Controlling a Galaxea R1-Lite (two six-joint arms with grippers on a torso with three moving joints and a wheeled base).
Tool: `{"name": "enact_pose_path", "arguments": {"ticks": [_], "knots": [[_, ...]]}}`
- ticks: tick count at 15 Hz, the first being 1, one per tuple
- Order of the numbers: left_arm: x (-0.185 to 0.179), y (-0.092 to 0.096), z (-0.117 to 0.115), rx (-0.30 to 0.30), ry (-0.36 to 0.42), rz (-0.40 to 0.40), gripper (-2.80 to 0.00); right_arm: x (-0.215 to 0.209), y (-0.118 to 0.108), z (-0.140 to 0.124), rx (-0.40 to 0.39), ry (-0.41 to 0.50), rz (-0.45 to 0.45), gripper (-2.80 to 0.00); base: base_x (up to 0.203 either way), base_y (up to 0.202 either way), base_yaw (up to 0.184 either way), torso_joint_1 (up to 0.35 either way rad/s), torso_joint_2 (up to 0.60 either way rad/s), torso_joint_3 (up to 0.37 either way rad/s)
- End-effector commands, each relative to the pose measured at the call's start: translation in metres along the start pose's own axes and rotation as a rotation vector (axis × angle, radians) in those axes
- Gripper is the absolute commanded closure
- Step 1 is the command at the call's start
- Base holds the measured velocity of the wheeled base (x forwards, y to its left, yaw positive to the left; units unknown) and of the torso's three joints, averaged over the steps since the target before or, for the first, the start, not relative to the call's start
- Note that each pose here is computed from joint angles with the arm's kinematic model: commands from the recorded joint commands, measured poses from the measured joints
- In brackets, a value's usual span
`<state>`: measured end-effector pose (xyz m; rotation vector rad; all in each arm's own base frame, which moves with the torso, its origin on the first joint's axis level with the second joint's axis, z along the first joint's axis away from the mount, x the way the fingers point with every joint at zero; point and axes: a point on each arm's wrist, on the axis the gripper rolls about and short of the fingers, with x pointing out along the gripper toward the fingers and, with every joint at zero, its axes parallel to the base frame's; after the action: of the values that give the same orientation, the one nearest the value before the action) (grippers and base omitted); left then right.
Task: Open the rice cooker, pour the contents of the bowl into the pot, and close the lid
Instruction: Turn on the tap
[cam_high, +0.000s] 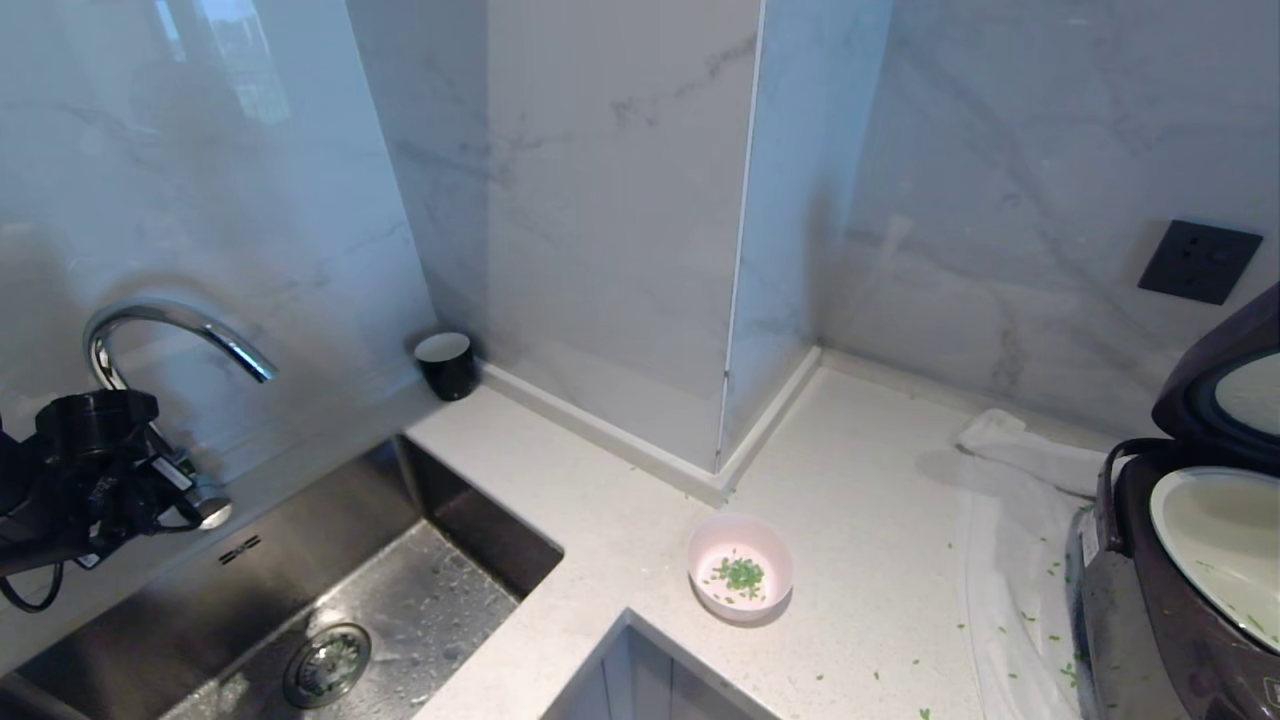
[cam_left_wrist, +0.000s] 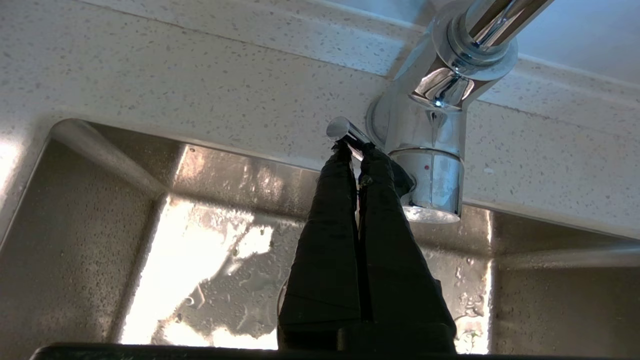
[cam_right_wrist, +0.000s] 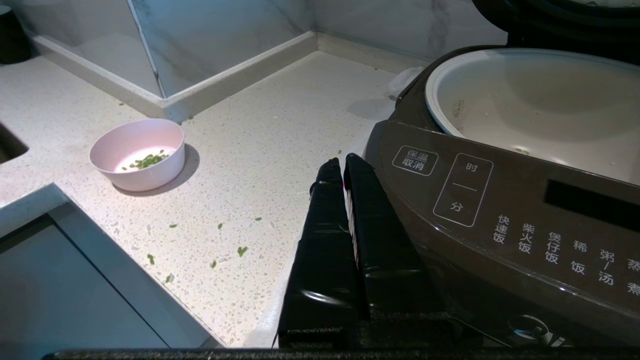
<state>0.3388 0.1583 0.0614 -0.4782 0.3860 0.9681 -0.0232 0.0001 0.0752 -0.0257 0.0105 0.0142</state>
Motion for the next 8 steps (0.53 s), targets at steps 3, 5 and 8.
{"name": "enact_pose_path", "arguments": {"ticks": [3,5,8], "knots": [[-0.0010,0.0009,-0.0010,-0.004,0.000,0.002,0.00,0.0000,0.0000,0.0000,0.000,0.000,0.000,0.00,0.000,0.000,0.000,0.000,0.00,0.000],[-0.0015,0.0017,-0.0018,-0.001,0.003,0.004,-2.80,0.0000,0.0000,0.0000,0.000,0.000,0.000,0.00,0.000,0.000,0.000,0.000,0.00,0.000],[0.0026,0.0039,-0.0056,-0.001,0.013,0.017,-2.80,0.0000,0.0000,0.0000,0.000,0.000,0.000,0.00,0.000,0.000,0.000,0.000,0.00,0.000]]}}
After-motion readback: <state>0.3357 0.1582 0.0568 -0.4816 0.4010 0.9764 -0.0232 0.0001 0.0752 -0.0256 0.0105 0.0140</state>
